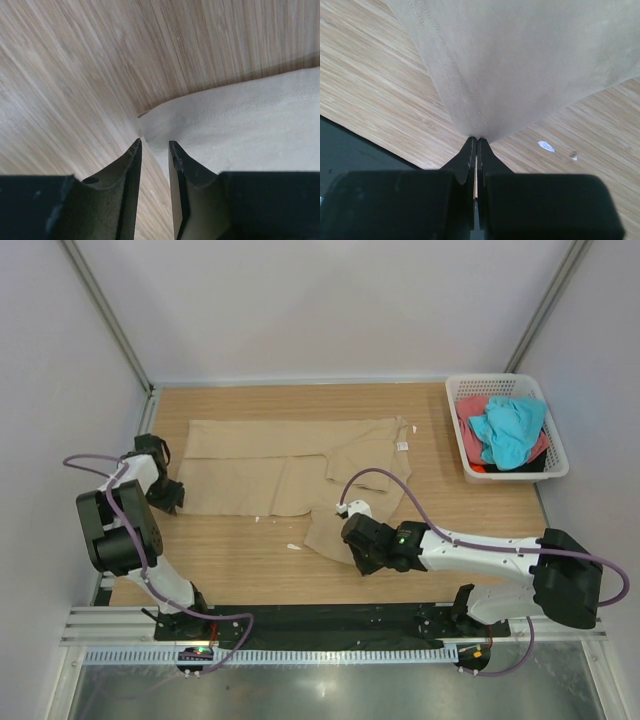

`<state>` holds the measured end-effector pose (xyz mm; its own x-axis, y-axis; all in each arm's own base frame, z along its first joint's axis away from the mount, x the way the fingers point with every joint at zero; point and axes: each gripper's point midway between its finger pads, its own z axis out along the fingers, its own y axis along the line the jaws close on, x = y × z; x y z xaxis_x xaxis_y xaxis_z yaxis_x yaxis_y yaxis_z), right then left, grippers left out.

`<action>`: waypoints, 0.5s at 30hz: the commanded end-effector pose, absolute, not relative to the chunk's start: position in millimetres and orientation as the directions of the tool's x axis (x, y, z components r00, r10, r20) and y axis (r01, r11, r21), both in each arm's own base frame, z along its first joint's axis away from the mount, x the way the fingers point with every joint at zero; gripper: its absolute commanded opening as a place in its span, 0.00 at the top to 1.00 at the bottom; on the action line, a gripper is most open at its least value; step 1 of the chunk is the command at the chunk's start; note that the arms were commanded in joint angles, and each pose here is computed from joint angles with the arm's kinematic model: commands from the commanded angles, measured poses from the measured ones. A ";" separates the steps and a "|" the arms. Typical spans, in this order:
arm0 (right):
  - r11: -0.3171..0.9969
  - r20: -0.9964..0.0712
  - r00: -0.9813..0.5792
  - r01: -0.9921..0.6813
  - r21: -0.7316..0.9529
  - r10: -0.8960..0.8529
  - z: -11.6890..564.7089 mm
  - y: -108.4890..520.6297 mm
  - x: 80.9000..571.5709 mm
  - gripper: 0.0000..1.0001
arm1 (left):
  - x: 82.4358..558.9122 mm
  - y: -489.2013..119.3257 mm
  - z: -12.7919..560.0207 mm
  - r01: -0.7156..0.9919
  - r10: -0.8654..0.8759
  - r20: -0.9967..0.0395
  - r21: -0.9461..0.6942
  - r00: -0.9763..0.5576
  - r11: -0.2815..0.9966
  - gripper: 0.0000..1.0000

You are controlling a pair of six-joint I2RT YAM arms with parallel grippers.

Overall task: Fold and stack the t-shirts
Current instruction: Fold the tshirt

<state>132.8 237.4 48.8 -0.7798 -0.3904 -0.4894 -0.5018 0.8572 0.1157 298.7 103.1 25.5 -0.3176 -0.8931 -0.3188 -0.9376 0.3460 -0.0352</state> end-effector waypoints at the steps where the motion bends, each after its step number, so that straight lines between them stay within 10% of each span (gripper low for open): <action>1: 0.861 -0.563 -0.746 -0.496 0.115 -0.355 76.4 245.5 145.6 0.99 | 305.3 106.2 19.0 -0.944 -0.900 -0.326 -0.055 -0.290 0.324 0.72; 7: 0.882 -0.599 -0.736 -0.461 0.100 -0.317 92.3 235.0 150.2 0.99 | 311.0 112.2 22.6 -0.943 -0.890 -0.353 -0.061 -0.287 0.328 1.00; 15: 0.903 -0.602 -0.743 -0.422 0.084 -0.292 103.3 214.0 145.7 0.99 | 298.5 111.1 24.7 -0.948 -0.892 -0.353 -0.037 -0.282 0.315 1.00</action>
